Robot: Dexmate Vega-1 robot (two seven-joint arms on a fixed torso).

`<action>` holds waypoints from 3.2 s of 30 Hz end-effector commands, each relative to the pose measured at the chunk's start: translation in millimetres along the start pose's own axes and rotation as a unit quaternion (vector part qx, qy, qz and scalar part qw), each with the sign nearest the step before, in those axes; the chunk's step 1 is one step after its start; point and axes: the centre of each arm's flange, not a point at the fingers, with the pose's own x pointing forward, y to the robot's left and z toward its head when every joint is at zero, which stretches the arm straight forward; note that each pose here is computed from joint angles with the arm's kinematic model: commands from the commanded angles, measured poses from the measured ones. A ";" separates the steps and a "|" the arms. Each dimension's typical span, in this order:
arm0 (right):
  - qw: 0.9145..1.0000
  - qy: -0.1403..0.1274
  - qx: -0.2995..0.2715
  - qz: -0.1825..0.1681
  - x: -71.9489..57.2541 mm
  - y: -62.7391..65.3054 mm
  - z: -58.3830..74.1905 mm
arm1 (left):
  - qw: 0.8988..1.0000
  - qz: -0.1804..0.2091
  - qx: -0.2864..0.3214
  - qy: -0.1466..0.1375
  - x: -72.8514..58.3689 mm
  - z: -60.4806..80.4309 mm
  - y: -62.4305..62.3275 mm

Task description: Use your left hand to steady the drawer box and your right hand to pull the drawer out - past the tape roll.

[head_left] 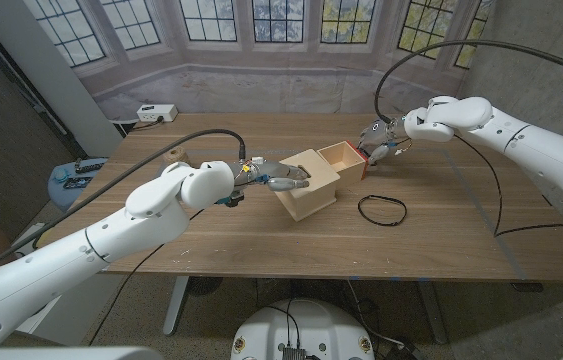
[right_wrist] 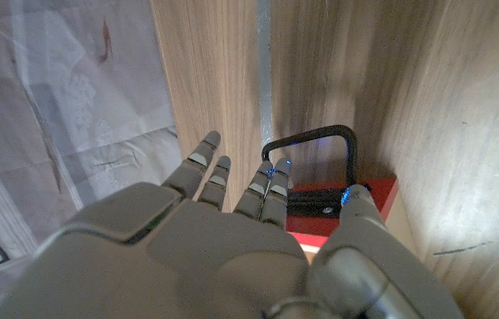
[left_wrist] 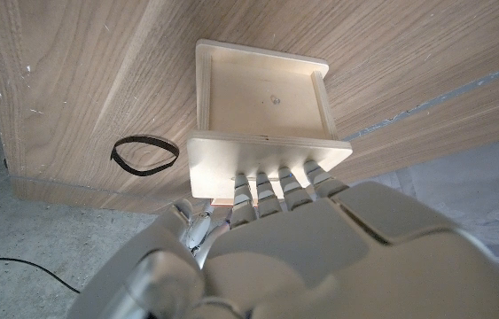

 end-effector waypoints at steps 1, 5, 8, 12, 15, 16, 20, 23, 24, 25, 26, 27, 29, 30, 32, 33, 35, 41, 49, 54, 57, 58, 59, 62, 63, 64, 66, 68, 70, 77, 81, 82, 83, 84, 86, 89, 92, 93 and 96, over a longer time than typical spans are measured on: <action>1.000 0.001 -0.002 -0.007 -4.2 -10.1 2.1 | 1.000 0.001 -0.001 -0.002 -1.8 -2.6 -2.1; 1.000 0.004 -0.005 -0.008 -6.8 -13.7 0.9 | 1.000 0.001 0.000 -0.002 -3.3 -4.1 -2.2; 1.000 0.005 -0.008 -0.008 -8.5 -15.9 0.7 | 1.000 0.002 0.000 -0.002 -4.4 -5.4 -2.3; 1.000 0.006 -0.011 -0.008 -11.5 -18.1 0.5 | 1.000 0.003 0.001 -0.003 -5.4 -6.5 -2.4; 1.000 0.008 -0.013 -0.006 -13.8 -18.9 -0.3 | 1.000 0.003 0.002 -0.003 -6.1 -7.0 -2.5; 1.000 0.008 -0.013 -0.006 -14.7 -19.2 -0.6 | 1.000 0.003 0.002 -0.003 -6.3 -7.1 -2.5; 1.000 0.009 -0.016 -0.003 -18.1 -19.7 -1.5 | 1.000 0.004 0.003 -0.004 -7.2 -7.6 -2.7; 1.000 0.011 -0.018 0.001 -20.3 -19.7 -1.9 | 1.000 0.005 0.003 -0.005 -7.8 -8.0 -2.9; 1.000 0.011 -0.018 0.002 -21.1 -19.5 -1.9 | 1.000 0.005 0.003 -0.005 -7.9 -8.1 -3.0; 1.000 0.012 -0.018 0.002 -22.2 -19.2 -2.1 | 1.000 0.004 0.003 -0.005 -7.9 -8.3 -3.3; 1.000 0.012 -0.018 0.003 -23.1 -19.0 -2.1 | 1.000 0.004 0.003 -0.005 -7.8 -8.3 -3.5; 1.000 0.012 -0.019 0.003 -24.0 -18.8 -2.1 | 1.000 0.004 0.004 -0.006 -7.8 -8.3 -3.5; 1.000 0.013 -0.019 0.004 -25.9 -18.8 -2.3 | 1.000 0.006 0.004 -0.006 -7.8 -8.4 -3.3; 1.000 0.013 -0.020 0.005 -26.9 -18.7 -2.7 | 1.000 0.006 0.005 -0.007 -7.9 -8.5 -3.1; 1.000 0.017 -0.019 0.005 -29.6 -18.8 -5.2 | 1.000 0.009 0.005 -0.007 -7.7 -9.4 -2.0; 1.000 0.019 -0.018 0.005 -30.5 -19.0 -6.2 | 1.000 0.010 0.004 -0.008 -7.5 -9.8 -1.6; 1.000 0.022 -0.016 0.006 -31.8 -19.2 -7.9 | 1.000 0.011 0.005 -0.009 -7.2 -10.1 -1.0; 0.999 0.030 -0.020 0.007 -34.7 -23.3 -10.3 | 1.000 0.015 0.009 -0.013 -7.3 -11.1 1.9; 0.999 0.043 -0.016 0.006 -36.5 -36.4 -14.0 | 1.000 0.021 0.015 -0.017 -14.6 -21.0 10.5; 0.999 0.045 -0.012 0.006 -32.7 -44.4 -11.3 | 0.999 0.025 0.016 -0.018 -18.3 -29.8 14.0; 0.999 0.048 -0.006 0.003 -29.2 -50.0 -10.0 | 0.999 0.025 0.016 -0.020 -19.7 -36.0 16.3; 0.999 0.048 -0.005 0.002 -28.1 -51.9 -9.4 | 0.999 0.026 0.016 -0.021 -20.3 -37.9 16.9; 0.999 0.048 -0.005 0.002 -27.1 -53.6 -8.7 | 0.999 0.025 0.016 -0.023 -20.5 -39.8 17.6; 0.999 0.049 -0.005 0.001 -24.5 -57.6 -6.3 | 0.999 0.025 0.019 -0.025 -21.1 -45.2 19.1; 0.999 0.050 -0.006 0.002 -23.8 -58.6 -5.5 | 0.999 0.026 0.019 -0.025 -20.9 -47.2 19.5; 0.999 0.051 -0.008 0.002 -23.2 -59.4 -4.7 | 0.999 0.025 0.020 -0.025 -20.3 -49.1 19.7; 0.999 0.053 -0.009 0.002 -22.6 -60.7 -4.1 | 0.999 0.026 0.024 -0.027 -18.9 -51.8 20.3; 0.998 0.057 -0.009 0.002 -23.3 -62.2 -4.8 | 0.999 0.026 0.027 -0.029 -17.5 -53.8 21.6; 0.998 0.060 -0.007 0.002 -25.0 -63.6 -6.2 | 0.999 0.031 0.029 -0.031 -17.4 -54.1 24.0; 0.998 0.067 -0.008 0.008 -35.4 -66.4 -9.3 | 0.998 0.039 0.030 -0.042 -15.4 -52.5 31.4; 0.998 0.069 -0.008 0.010 -40.8 -66.5 -10.3 | 0.998 0.044 0.027 -0.046 -15.1 -48.4 33.7; 0.997 0.070 -0.008 0.011 -42.1 -66.6 -10.5 | 0.998 0.046 0.028 -0.046 -15.5 -47.1 34.4; 0.997 0.070 -0.009 0.011 -43.3 -66.6 -10.6 | 0.997 0.048 0.028 -0.045 -16.0 -46.0 34.9; 0.997 0.072 -0.008 0.014 -45.2 -66.9 -10.8 | 0.997 0.052 0.027 -0.045 -17.2 -44.4 35.8; 0.997 0.073 -0.007 0.014 -46.3 -67.2 -10.9 | 0.997 0.056 0.026 -0.044 -18.1 -43.7 36.1; 0.997 0.072 -0.008 0.018 -49.0 -68.5 -9.7 | 0.997 0.064 0.024 -0.041 -21.7 -41.7 36.4; 0.997 0.070 -0.010 0.021 -50.8 -71.4 -6.8 | 0.996 0.072 0.025 -0.040 -27.3 -38.9 35.3; 0.997 0.070 -0.010 0.022 -50.9 -72.3 -6.0 | 0.996 0.074 0.024 -0.038 -28.7 -38.9 34.7; 0.997 0.072 -0.014 0.020 -51.8 -76.2 -4.1 | 0.996 0.081 0.022 -0.034 -33.4 -39.3 32.5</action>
